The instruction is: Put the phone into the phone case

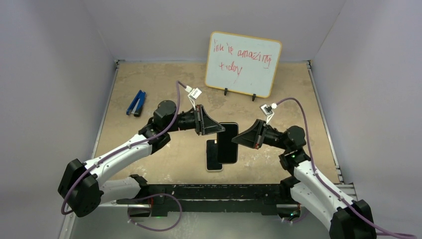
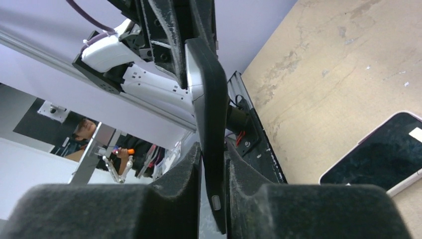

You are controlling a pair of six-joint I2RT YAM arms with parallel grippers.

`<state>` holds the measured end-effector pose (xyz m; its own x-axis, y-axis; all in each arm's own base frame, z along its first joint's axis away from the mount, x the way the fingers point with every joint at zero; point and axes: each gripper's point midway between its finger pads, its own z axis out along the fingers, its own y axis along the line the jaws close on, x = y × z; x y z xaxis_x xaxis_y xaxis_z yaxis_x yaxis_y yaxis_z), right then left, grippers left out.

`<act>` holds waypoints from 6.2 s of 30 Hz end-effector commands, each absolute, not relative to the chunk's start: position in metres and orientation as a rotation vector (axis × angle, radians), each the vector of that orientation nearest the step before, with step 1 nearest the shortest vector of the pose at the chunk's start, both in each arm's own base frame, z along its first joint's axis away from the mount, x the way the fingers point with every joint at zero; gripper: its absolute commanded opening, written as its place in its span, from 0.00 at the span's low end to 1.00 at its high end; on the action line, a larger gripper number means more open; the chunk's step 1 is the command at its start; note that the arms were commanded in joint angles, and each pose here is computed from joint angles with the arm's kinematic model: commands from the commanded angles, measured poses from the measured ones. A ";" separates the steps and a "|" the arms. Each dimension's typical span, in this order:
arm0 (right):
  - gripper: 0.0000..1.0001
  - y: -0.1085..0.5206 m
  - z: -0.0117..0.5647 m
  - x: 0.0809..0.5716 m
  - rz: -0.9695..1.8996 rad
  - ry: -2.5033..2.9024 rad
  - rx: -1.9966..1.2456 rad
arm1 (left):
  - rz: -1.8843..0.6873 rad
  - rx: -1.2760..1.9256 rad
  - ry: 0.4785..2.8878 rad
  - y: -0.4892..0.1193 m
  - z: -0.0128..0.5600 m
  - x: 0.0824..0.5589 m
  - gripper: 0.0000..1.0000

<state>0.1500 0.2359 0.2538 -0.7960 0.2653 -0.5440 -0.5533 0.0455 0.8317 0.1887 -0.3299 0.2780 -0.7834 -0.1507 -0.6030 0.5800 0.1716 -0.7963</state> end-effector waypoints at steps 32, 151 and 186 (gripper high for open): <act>0.51 0.241 0.272 0.161 1.674 1.817 -0.437 | -1.859 0.568 1.749 -0.330 0.284 0.156 0.00; 0.31 0.252 0.203 0.152 1.826 1.995 -0.257 | -1.714 0.036 1.693 -0.278 0.279 0.240 0.00; 0.55 0.272 0.236 0.175 1.775 1.928 -0.344 | -1.857 0.411 1.854 -0.294 0.273 0.198 0.00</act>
